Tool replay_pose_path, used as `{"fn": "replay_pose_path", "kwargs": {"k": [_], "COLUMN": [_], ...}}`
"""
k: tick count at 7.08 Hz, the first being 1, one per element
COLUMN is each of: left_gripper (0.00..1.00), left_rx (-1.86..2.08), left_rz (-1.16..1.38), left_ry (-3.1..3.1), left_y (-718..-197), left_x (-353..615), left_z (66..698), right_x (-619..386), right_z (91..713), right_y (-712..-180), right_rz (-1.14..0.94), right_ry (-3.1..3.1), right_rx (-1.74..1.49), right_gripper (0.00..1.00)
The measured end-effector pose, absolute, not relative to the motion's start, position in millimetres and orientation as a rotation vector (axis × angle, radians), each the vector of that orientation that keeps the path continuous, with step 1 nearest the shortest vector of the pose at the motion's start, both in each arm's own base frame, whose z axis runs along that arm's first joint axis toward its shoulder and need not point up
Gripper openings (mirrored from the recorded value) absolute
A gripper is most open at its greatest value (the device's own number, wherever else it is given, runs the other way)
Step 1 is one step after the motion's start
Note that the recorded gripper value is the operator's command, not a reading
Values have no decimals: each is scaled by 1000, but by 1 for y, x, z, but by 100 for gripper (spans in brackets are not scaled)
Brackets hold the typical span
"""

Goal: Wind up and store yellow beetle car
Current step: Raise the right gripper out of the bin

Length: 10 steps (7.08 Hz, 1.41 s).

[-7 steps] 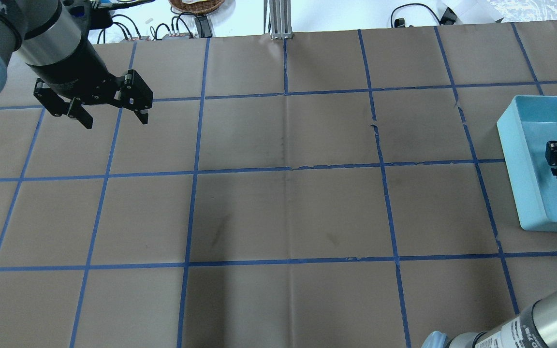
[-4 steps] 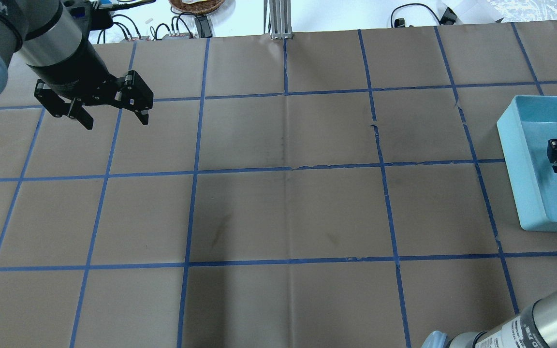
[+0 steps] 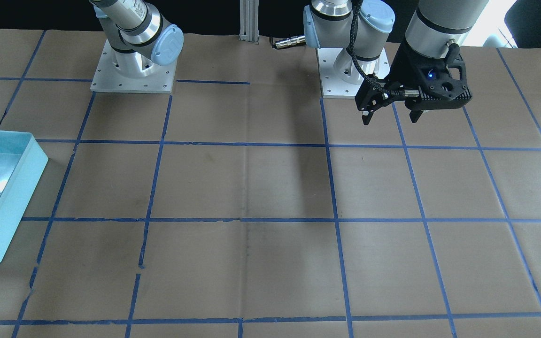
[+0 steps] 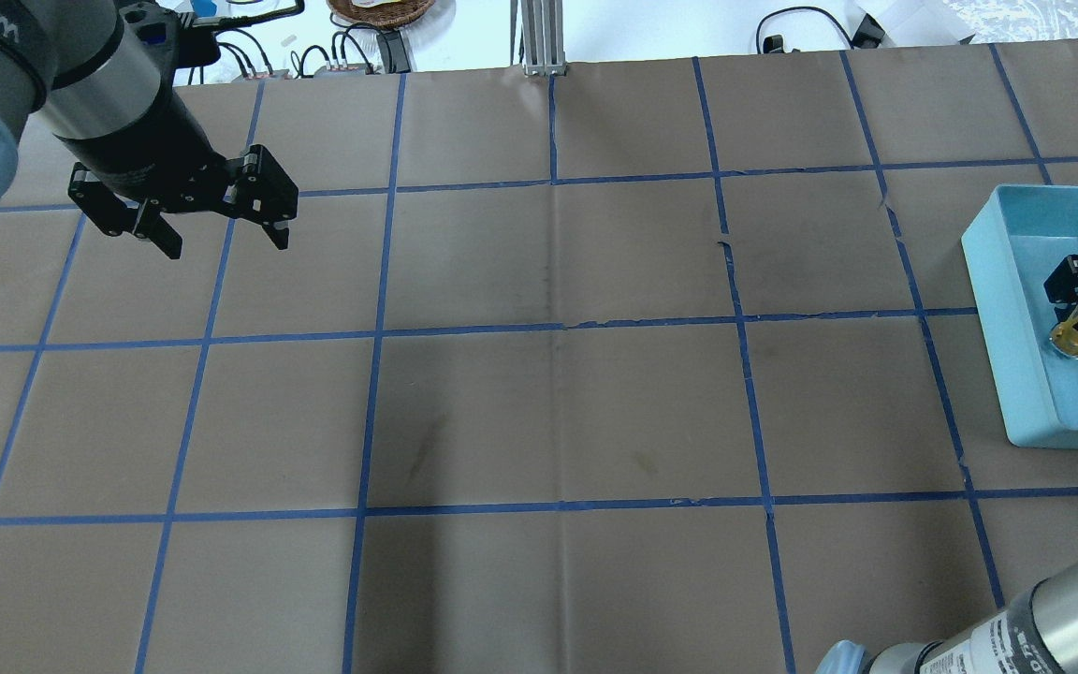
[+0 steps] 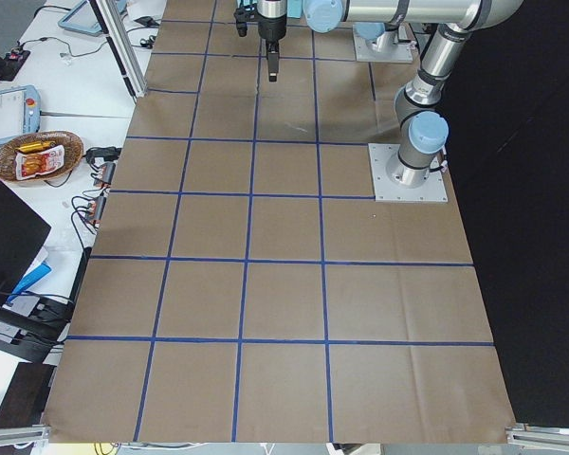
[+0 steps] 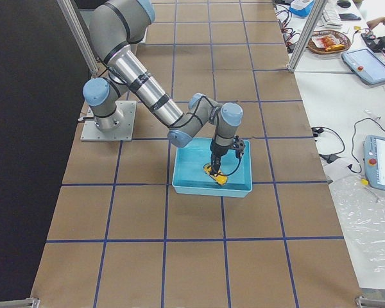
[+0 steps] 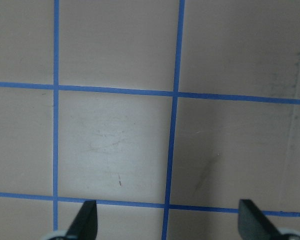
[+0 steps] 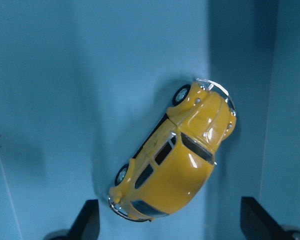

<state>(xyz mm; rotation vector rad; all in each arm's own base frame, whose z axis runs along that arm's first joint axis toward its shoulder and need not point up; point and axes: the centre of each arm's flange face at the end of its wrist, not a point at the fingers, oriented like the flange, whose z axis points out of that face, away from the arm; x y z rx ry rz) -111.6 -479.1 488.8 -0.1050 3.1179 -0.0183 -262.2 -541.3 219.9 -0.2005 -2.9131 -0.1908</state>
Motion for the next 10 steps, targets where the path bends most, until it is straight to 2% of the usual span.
{"fn": "replay_pose_path", "kwargs": {"k": [2,6,10], "left_gripper": [100,100,100], "left_rx": [-101,-93,-92], "left_rz": [-16,-20,-25], "left_ry": [3118,3118,3118], "left_y": [-475,-474,-474], "left_x": [-112,-112,-111], "left_z": [487,487,488], "right_x": [-262,-225,-81], "right_z": [246,373,459], "right_y": [-542,-524,-524], "right_rz": [-134,142,433], "right_ry": [-2893,-2778,-2744], "right_rx": [-216,-298,-466], "right_gripper": [99,99,99]}}
